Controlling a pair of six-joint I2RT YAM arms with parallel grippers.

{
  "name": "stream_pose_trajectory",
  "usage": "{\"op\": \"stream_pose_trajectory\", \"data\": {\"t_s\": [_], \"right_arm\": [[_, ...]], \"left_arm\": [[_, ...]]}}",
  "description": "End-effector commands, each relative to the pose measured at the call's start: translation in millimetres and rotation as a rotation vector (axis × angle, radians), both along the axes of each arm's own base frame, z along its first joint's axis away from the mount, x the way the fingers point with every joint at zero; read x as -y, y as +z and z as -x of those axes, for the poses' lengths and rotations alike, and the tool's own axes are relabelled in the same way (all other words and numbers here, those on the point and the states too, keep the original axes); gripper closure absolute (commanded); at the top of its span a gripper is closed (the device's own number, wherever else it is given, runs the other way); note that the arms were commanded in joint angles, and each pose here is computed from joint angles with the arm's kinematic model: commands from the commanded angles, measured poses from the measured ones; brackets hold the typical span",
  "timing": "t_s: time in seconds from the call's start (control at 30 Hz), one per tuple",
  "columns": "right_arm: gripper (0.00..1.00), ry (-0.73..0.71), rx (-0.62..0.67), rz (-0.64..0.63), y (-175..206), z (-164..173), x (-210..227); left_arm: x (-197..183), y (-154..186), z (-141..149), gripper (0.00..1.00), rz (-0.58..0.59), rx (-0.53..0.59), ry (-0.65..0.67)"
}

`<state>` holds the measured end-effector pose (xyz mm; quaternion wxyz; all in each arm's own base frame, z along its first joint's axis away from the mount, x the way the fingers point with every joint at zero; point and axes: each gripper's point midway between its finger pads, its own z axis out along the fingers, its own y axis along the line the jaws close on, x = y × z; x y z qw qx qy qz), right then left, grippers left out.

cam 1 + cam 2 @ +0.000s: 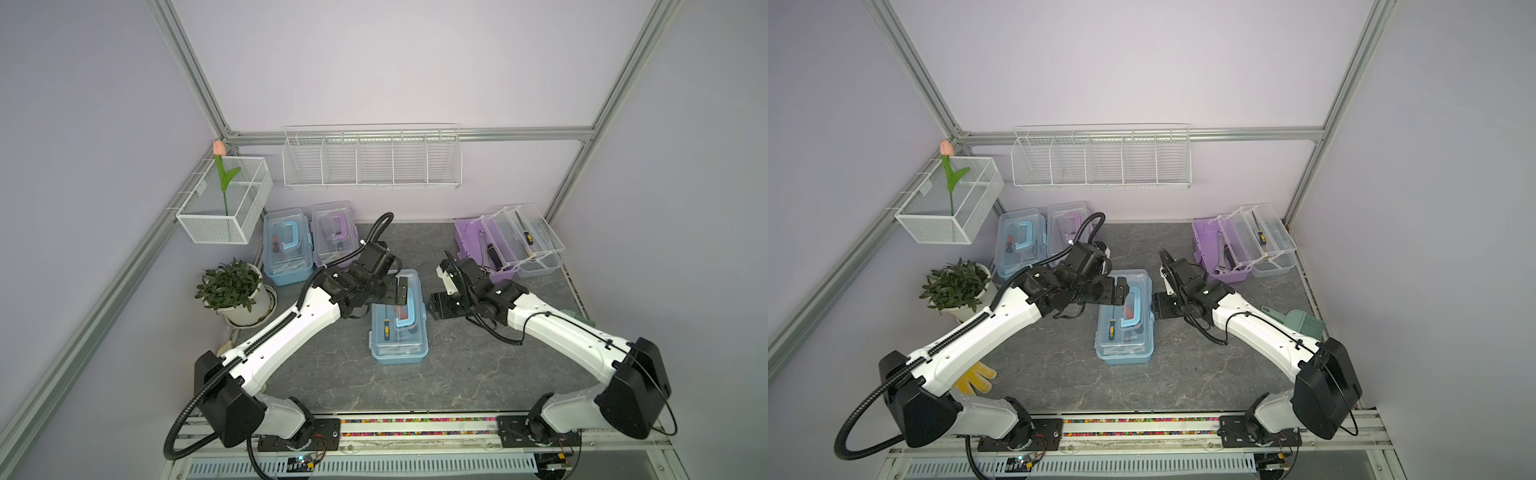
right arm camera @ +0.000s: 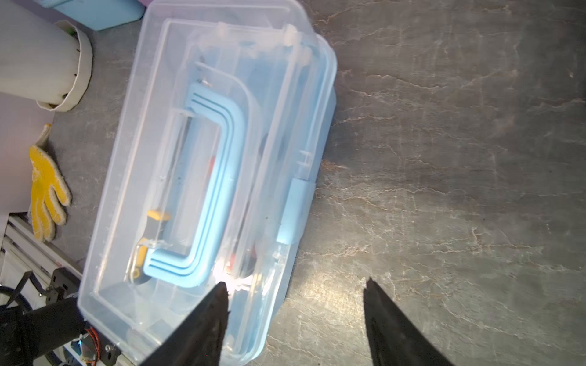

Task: Close toolboxes
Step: Move the toolbox to the center of the board.

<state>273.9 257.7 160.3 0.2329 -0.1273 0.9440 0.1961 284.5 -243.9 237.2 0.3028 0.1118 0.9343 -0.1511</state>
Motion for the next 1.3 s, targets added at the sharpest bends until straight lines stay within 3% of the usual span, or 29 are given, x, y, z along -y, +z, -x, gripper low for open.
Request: {"op": "stream_pose_trajectory", "data": {"t_s": [0.0, 0.23, 0.37, 0.6, 0.73, 1.03, 1.27], "right_arm": [[0.29, -0.012, -0.006, 0.026, -0.4, -1.6, -10.5], [0.29, 0.034, -0.026, 0.061, -11.7, -7.6, -45.5], [0.32, 0.012, -0.064, 0.114, -27.3, -11.4, -45.4], [0.49, -0.006, -0.102, 0.171, -46.7, -21.8, -43.5], [0.56, -0.057, -0.124, 0.161, -61.2, -50.7, -33.7], [0.66, -0.155, -0.022, 0.109, -59.7, -130.6, -26.8], [0.67, -0.267, 0.139, -0.012, -57.4, -200.5, -44.0]], "left_arm": [[-46.4, 20.8, 4.9, 0.00, -0.097, 0.049, 0.026], [-120.1, 29.3, 9.9, 0.00, -0.078, 0.107, 0.149], [-128.7, 20.0, 14.6, 0.00, -0.031, 0.106, 0.164], [-131.1, 13.1, 13.3, 0.00, -0.008, 0.113, 0.173], [-127.9, 10.4, 13.6, 0.00, 0.022, 0.100, 0.179], [-105.5, -16.9, 20.7, 0.00, 0.145, 0.043, 0.140], [-98.7, -46.6, 34.0, 0.00, 0.096, 0.000, 0.155]]}}
